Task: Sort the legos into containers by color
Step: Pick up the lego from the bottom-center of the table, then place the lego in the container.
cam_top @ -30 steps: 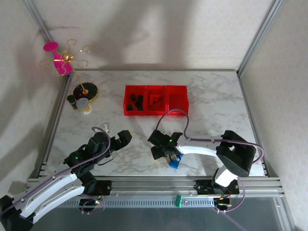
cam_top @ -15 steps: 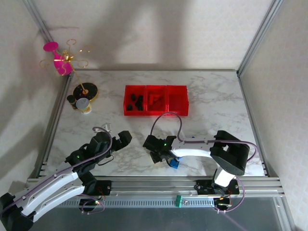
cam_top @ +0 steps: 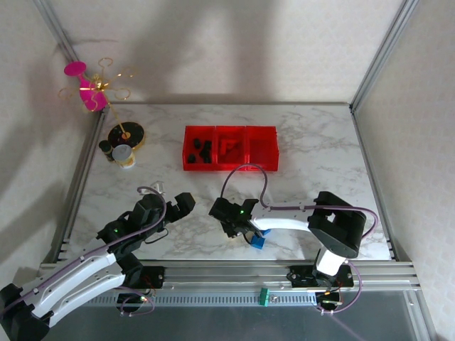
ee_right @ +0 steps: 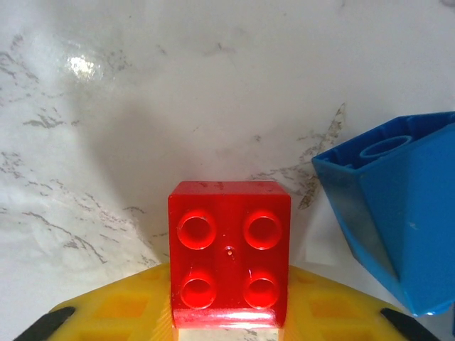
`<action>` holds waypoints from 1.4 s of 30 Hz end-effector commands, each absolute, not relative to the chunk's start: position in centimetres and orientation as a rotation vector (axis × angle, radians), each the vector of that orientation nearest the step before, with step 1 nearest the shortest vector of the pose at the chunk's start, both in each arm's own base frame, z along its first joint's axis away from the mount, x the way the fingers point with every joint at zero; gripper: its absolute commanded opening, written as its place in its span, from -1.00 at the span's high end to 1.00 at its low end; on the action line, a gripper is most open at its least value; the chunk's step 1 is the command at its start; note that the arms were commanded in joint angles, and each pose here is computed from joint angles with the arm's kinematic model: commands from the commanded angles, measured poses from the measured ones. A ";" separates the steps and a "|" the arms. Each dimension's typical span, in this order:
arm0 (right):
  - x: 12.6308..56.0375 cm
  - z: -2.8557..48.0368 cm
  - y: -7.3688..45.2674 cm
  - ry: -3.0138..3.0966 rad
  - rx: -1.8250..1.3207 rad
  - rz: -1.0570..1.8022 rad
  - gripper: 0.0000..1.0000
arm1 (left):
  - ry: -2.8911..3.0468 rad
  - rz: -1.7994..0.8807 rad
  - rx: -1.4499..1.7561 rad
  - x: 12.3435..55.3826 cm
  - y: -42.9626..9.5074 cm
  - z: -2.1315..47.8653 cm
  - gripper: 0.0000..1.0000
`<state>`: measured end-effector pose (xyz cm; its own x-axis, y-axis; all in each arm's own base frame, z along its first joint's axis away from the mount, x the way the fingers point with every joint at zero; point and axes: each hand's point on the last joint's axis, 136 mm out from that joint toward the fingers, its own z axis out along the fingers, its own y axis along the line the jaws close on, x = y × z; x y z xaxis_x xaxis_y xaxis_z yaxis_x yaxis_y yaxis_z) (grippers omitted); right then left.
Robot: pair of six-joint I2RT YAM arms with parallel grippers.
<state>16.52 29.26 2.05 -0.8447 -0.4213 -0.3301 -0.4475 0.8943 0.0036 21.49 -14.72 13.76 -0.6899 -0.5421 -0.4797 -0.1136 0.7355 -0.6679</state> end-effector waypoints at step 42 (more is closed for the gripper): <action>46.1 11.5 32.0 2.357 -0.304 0.114 -0.06 | 2.142 -0.671 -0.433 28.9 -18.0 19.5 -0.99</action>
<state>45.36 31.63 10.77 -0.7169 -0.1697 -0.6762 -0.2460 0.9691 0.0176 28.16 -17.73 17.59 -0.6255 -0.5104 -0.5901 -0.1038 0.8041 -0.5854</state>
